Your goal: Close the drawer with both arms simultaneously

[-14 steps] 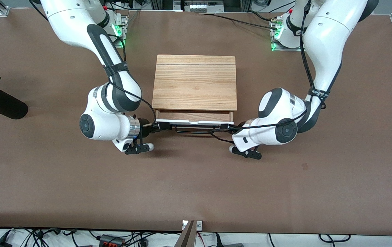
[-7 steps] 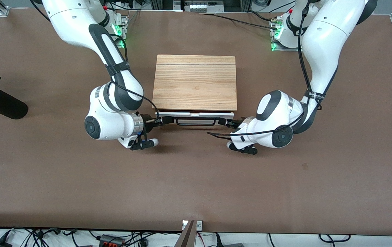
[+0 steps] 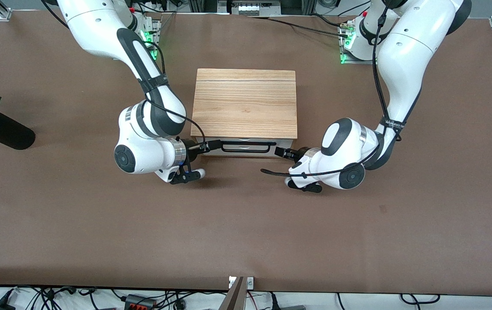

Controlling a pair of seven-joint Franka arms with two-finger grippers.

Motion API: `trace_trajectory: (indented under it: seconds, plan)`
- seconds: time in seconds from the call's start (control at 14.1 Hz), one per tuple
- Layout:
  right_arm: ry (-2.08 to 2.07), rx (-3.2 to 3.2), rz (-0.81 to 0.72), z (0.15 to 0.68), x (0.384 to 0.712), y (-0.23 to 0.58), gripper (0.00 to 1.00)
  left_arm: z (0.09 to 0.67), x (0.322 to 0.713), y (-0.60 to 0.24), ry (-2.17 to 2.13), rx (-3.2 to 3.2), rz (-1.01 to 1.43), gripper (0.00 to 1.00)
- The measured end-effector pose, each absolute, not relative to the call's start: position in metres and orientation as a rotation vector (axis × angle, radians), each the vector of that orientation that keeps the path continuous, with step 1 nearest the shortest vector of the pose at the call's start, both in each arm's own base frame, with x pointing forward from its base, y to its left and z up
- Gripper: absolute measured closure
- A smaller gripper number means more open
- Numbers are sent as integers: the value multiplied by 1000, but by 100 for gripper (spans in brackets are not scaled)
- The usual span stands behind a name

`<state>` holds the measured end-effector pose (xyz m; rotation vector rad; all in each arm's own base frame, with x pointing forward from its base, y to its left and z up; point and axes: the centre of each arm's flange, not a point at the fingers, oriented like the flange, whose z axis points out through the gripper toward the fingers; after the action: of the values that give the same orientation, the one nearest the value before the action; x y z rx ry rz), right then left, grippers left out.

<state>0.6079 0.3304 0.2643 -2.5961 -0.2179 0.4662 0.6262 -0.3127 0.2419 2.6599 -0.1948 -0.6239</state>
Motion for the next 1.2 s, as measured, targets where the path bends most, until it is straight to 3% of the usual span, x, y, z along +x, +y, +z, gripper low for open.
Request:
trace_trajectory:
  seconds: [0.78, 1.2]
  plan:
    - [-290, -2617, 435, 265, 598, 360, 0, 341, 681, -238, -155, 2679, -386, 0]
    - [-489, -2750, 215, 350, 622, 357, 0, 422, 665, -161, -196, 2818, -471, 0]
